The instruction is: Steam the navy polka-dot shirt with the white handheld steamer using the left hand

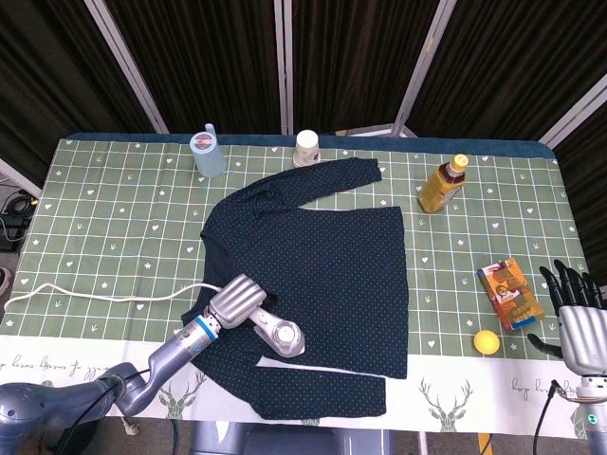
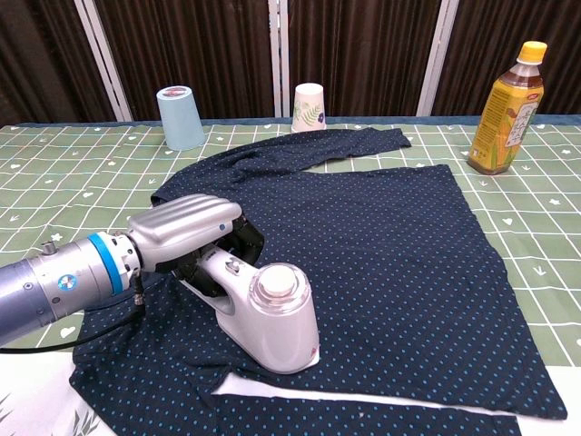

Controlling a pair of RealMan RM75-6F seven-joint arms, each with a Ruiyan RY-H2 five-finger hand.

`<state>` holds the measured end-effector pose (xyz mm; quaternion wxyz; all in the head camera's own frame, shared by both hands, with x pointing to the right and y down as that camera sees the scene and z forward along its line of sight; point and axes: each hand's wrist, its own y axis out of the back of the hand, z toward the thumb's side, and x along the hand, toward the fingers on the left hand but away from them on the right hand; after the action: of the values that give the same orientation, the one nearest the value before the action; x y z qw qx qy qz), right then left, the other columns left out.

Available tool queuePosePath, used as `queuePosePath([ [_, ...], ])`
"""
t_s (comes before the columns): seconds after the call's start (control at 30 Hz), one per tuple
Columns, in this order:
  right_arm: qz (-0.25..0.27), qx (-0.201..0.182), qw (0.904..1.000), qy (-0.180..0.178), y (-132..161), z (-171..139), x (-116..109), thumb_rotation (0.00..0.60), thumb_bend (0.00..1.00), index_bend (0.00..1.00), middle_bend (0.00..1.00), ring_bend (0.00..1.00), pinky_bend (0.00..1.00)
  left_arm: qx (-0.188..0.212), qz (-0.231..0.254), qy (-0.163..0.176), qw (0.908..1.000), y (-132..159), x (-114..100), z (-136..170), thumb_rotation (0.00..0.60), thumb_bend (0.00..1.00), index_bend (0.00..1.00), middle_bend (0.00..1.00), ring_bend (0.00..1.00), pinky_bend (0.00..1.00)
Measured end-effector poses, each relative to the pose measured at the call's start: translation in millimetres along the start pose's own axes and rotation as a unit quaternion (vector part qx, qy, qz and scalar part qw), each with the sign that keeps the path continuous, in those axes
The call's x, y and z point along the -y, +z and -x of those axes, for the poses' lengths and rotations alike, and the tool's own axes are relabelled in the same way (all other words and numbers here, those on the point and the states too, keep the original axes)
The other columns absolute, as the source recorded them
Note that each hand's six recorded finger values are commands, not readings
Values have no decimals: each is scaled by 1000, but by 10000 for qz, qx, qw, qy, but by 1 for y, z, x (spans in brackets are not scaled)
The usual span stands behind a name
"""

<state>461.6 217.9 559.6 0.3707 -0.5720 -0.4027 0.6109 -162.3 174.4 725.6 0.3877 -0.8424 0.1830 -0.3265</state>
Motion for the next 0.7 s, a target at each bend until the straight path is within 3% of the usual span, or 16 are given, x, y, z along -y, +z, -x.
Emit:
queuePosePath([
  [0.7,-19,-42,10000,28,4,1,1,600,0,0,0,0,0,-736,-257,48,9969,-80,-14,41,600,570,1000,895,778,997],
])
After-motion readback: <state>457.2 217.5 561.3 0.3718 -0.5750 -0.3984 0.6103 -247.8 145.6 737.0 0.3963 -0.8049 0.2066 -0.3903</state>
